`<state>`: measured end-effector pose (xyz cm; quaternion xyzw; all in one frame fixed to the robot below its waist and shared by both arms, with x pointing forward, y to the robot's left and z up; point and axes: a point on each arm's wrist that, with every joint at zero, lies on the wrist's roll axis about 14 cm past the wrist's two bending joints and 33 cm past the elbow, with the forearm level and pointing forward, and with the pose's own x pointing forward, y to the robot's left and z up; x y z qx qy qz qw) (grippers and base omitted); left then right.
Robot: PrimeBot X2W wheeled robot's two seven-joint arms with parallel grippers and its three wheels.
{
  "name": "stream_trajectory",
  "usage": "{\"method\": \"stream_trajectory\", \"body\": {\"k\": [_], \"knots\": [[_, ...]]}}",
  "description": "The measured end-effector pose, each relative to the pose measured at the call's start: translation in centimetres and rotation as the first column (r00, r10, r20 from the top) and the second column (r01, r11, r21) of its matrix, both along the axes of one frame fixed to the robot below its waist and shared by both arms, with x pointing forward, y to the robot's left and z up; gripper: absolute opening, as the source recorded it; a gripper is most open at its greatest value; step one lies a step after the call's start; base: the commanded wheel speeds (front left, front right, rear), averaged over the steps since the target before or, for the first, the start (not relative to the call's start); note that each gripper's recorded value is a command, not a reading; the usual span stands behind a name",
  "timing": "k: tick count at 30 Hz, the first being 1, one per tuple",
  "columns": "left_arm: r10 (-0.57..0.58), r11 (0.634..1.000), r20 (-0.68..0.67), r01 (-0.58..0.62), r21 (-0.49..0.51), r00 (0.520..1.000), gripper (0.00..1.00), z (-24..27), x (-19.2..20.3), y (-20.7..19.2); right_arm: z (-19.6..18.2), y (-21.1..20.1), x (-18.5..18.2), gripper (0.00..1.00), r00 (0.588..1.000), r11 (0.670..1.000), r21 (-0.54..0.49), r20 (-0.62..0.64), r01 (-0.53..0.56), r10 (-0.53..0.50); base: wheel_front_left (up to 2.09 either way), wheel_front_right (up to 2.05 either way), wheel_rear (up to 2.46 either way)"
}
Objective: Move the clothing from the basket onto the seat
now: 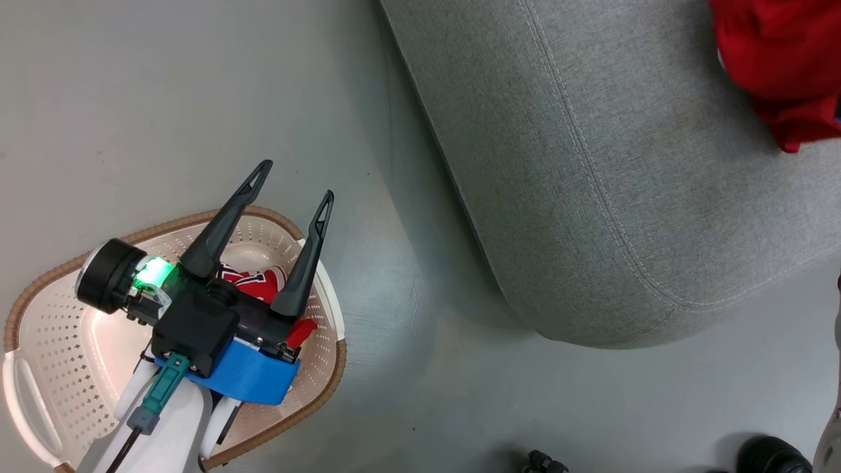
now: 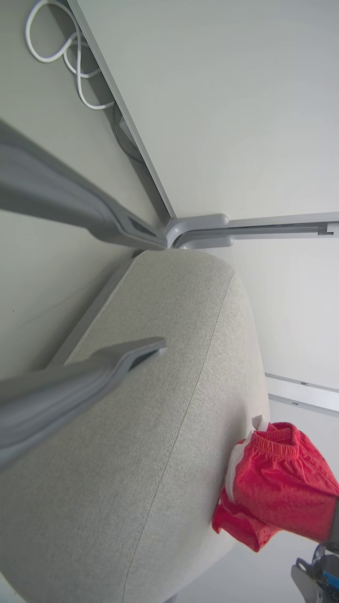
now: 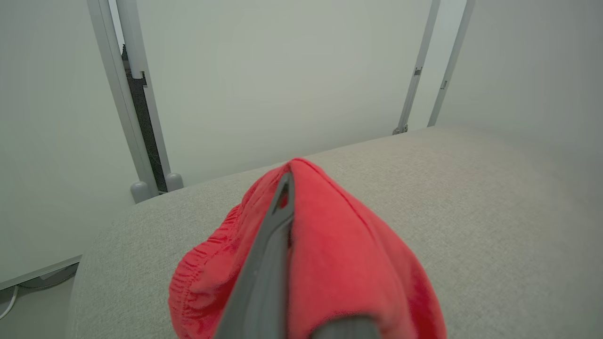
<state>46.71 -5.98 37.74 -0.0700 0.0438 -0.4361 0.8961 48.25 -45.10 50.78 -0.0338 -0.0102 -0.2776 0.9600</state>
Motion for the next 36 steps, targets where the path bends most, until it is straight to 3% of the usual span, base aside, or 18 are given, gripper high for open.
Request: {"method": "stream_trajectory", "body": {"k": [10, 11, 13, 14, 15, 36], "knots": [[-0.015, 1.000, 0.003, 0.015, -0.002, 1.000, 1.00, 0.4, -0.5, -0.2, -2.9, 0.3, -1.3, 0.00, 0.993, 1.000, -0.019, -0.121, 0.015, -0.017, 0.00, 0.00, 0.00], [-0.015, 1.000, 0.001, 0.015, -0.001, 1.000, 1.00, 0.4, -0.6, -0.1, -3.3, 0.4, -1.2, 0.04, 0.991, 1.000, -0.018, -0.133, 0.013, -0.015, 0.00, 0.00, 0.00], [-0.015, 1.000, -0.005, 0.015, -0.001, 1.000, 1.00, 0.2, -0.7, 0.0, -4.2, 0.6, -1.4, 0.46, 0.988, 1.000, -0.006, -0.156, 0.015, -0.016, 0.00, 0.00, 0.00], [-0.014, 1.000, -0.007, 0.014, 0.000, 1.000, 1.00, 0.2, -0.7, 0.0, -4.6, 0.6, -1.4, 0.93, 0.986, 1.000, -0.002, -0.168, 0.016, -0.016, 0.00, 0.00, 0.00], [-0.012, 1.000, -0.007, 0.012, 0.002, 1.000, 1.00, 0.2, -0.7, 0.1, -5.0, 0.6, -1.5, 1.00, 0.983, 1.000, 0.000, -0.181, 0.018, -0.017, 0.00, 0.00, 0.00], [0.018, 1.000, -0.027, -0.019, -0.021, 0.999, 1.00, 0.7, -1.4, -0.1, -6.3, 1.0, -2.9, 1.00, 0.972, 1.000, -0.005, -0.233, 0.018, -0.019, 0.00, 0.00, 0.00]]}}
